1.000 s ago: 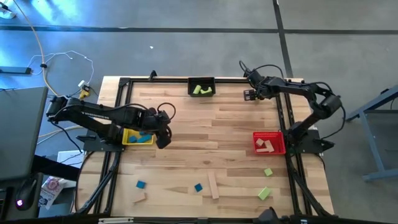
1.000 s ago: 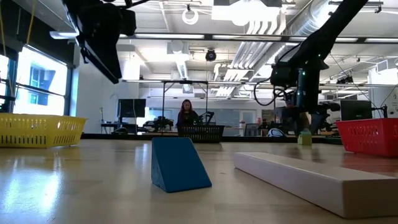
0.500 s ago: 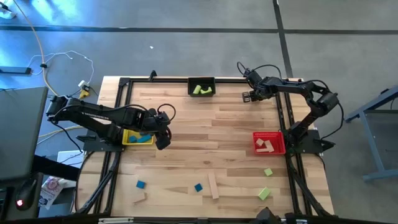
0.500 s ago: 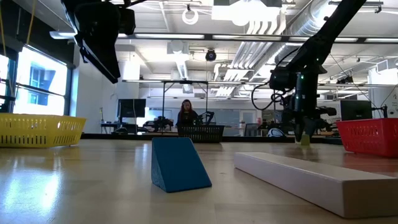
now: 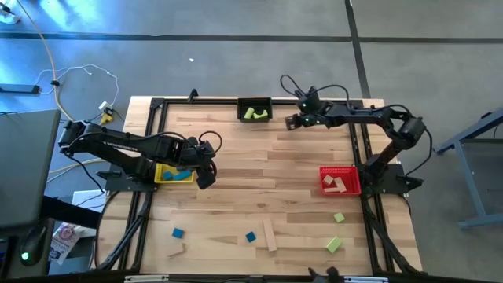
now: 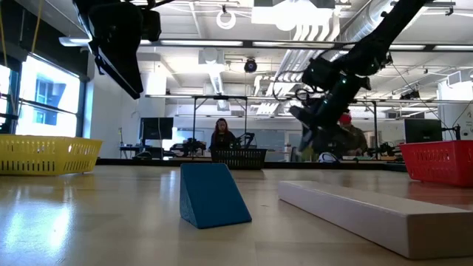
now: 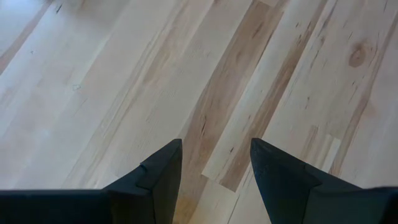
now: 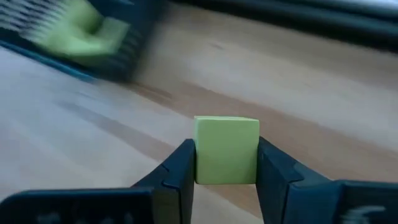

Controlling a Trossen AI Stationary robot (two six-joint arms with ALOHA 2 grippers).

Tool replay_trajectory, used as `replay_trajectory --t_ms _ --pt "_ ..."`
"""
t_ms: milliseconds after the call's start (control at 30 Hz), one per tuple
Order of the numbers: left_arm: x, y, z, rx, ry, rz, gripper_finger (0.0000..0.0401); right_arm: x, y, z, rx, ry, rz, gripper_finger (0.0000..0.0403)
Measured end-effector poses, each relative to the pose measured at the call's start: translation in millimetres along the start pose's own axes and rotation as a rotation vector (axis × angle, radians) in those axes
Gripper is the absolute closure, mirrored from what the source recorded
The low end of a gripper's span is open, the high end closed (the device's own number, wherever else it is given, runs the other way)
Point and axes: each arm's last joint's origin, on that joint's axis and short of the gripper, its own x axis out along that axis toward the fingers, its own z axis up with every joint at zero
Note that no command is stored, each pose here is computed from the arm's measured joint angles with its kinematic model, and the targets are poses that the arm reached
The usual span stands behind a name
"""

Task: Sort & place blocks by color
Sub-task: Put the light green block into the black bin

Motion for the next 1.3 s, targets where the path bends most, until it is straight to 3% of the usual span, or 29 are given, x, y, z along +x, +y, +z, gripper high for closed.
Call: replay_trajectory --t_ms 267,700,900,1300 --pt "0 0 0 0.000 -0.001 0.001 0.0226 -5 37 10 -0.036 -0.209 0.211 0.0303" --pt "0 -1 0 0.000 0.015 -0.024 0.0226 -17 60 26 -0.066 -0.494 0.324 0.0303" --pt "0 -2 -1 0.001 0.044 -0.074 0.0226 -7 65 29 -0.119 -0.588 0.373 0.0303" --pt "-4 -16 -11 0.053 0.104 -0.181 0.0226 37 73 32 -0.206 -0.453 0.337 0.0288"
